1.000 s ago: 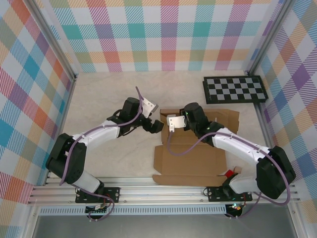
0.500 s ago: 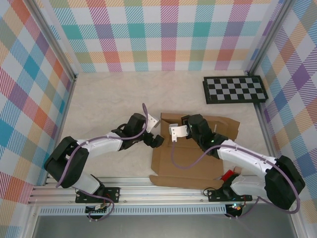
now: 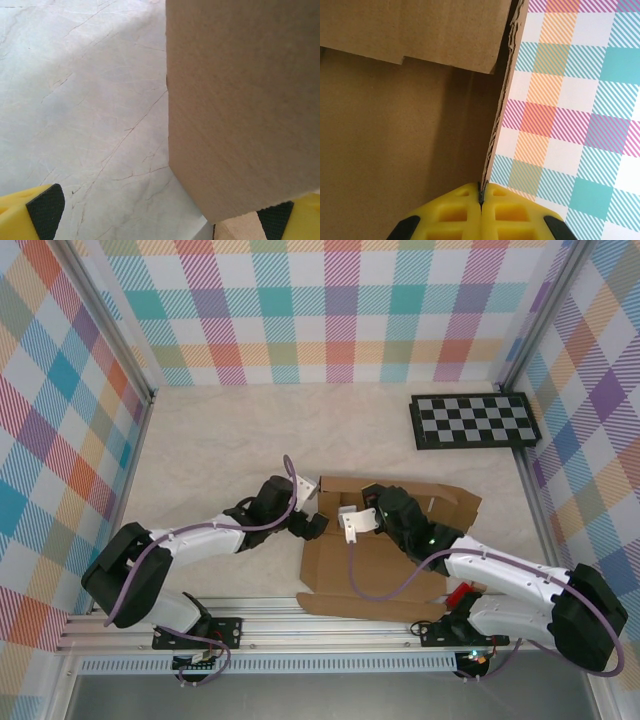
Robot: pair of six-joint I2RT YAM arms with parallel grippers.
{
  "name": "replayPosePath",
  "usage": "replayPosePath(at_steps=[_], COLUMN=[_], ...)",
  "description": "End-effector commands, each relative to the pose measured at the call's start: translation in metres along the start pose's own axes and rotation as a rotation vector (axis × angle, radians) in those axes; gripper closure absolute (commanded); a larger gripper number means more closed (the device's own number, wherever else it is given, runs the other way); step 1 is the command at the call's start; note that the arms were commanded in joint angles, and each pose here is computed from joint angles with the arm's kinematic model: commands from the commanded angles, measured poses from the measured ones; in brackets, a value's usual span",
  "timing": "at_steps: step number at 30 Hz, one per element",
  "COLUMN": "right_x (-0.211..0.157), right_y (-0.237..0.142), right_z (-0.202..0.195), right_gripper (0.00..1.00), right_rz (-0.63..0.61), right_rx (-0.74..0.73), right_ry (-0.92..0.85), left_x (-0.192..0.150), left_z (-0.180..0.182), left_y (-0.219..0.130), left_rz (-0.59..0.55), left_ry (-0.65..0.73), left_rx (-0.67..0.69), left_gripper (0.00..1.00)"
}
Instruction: Fold the paper box
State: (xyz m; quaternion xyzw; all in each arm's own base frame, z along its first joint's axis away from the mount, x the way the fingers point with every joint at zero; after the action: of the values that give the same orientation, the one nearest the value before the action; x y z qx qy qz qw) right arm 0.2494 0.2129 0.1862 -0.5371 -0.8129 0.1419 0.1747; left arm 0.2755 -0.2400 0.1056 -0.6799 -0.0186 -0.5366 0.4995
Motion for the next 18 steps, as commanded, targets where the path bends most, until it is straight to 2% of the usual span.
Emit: replayPosePath(at_steps=[1,5,13,18], right_x=[-0.002,0.0,0.003,0.004], right_y=[-0.002,-0.003,-0.003,-0.005], right_z=[0.029,0.032,0.035,0.036], right_gripper=[1.0,1.0,1.0,1.0], right_rz=[0.008,0.014,0.041,0.046], right_rx=[0.107,0.118,0.129,0.143], right_ry=[-0.041,-0.041,-0.006,0.011], left_x=[0.024,0.028,0.043,0.047], left_z=[0.002,0.001,0.018,0.017], left_y=[-0.007,-0.007,-0.012,-0.007], left_rz=[-0.085,-0.087,-0.114,-0.139], left_ry=[-0.032,-0.028,-0.108,-0.132], left_rx=[0.059,0.112,0.306,0.306], left_gripper=[0.0,0.01,0.03,0.08])
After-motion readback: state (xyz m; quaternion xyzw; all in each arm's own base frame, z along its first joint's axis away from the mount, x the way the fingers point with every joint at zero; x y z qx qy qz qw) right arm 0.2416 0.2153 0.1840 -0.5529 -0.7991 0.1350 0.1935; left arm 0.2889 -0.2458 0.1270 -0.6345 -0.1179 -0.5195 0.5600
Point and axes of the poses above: each hand's point on the last joint's axis, 136 mm out from that joint toward the fingers, its own y axis out along the fingers, its own z axis along the line the jaws close on, x = y × z, the point moved 3 cm from there along -y, back along the fingers, and after that the axes turned 10 degrees about y, right-handed, at the moved point
